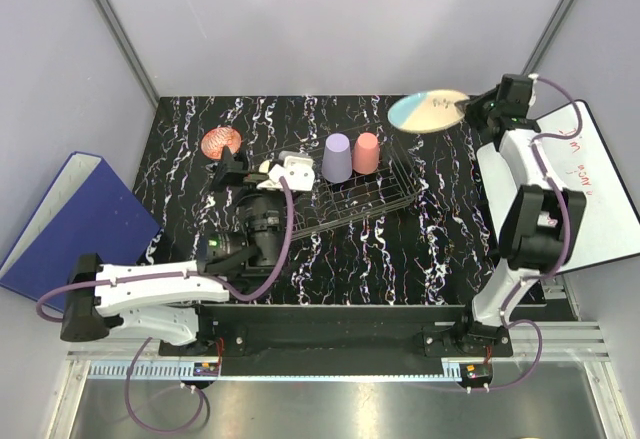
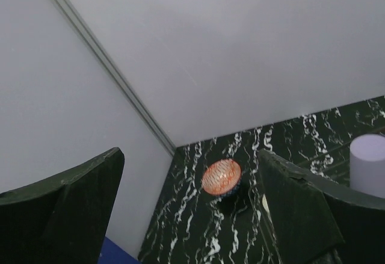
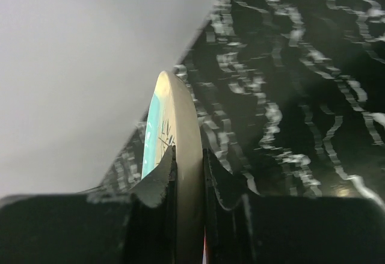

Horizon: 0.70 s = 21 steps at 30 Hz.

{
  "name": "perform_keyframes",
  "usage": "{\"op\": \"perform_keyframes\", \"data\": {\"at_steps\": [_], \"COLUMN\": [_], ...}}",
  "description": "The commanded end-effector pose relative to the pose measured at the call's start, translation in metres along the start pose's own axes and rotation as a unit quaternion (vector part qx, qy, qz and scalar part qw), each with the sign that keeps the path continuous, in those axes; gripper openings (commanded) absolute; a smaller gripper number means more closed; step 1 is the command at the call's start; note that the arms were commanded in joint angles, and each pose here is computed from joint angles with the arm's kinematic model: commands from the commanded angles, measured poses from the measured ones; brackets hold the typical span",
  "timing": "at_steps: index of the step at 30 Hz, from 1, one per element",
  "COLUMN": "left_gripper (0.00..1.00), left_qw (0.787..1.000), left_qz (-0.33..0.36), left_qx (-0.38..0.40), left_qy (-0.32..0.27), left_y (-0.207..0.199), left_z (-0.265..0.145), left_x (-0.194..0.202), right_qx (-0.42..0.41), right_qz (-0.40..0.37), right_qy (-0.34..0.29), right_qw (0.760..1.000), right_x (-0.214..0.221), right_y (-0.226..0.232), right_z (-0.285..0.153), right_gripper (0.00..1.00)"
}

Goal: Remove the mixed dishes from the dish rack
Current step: Place the plate at the center of the board.

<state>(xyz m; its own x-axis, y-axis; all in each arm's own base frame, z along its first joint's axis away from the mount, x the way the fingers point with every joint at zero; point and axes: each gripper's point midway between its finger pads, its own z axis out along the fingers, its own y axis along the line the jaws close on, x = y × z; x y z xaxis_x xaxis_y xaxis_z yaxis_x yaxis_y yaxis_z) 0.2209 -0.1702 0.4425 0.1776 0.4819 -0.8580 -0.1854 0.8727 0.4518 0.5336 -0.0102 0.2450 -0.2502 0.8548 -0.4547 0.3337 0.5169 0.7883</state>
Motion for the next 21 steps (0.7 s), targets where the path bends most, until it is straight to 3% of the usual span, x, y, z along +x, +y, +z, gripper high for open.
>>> {"op": "perform_keyframes", "data": {"at_steps": [1,13,21], "left_gripper": [0.99,0.99,0.99], "left_qw": [0.981,0.985,0.99], "left_qz": [-0.179,-0.16,-0.123], "left_qx": [-0.029,-0.023,-0.017], "left_qy": [0.066,0.056,0.069], "left_y": [0.002,-0.02,-0.046], "left_z": [-0.014,-0.018,-0.019], "left_x": [0.045,0.063,0.068], "right_qx": [-0.074,-0.091,-0.051], "right_qz": [-0.035,-0.004,-0.014], "right_qy": [-0.047,-0.05,-0.045], "right_qw": [0.996,0.995,0.998], "right_x": [-0.031,-0.022,-0.01], "right_y": [0.056,0.026,-0.014], "right_z": [0.005,0.07,0.106], "right_gripper": [0.0,0.0,0.0]}}
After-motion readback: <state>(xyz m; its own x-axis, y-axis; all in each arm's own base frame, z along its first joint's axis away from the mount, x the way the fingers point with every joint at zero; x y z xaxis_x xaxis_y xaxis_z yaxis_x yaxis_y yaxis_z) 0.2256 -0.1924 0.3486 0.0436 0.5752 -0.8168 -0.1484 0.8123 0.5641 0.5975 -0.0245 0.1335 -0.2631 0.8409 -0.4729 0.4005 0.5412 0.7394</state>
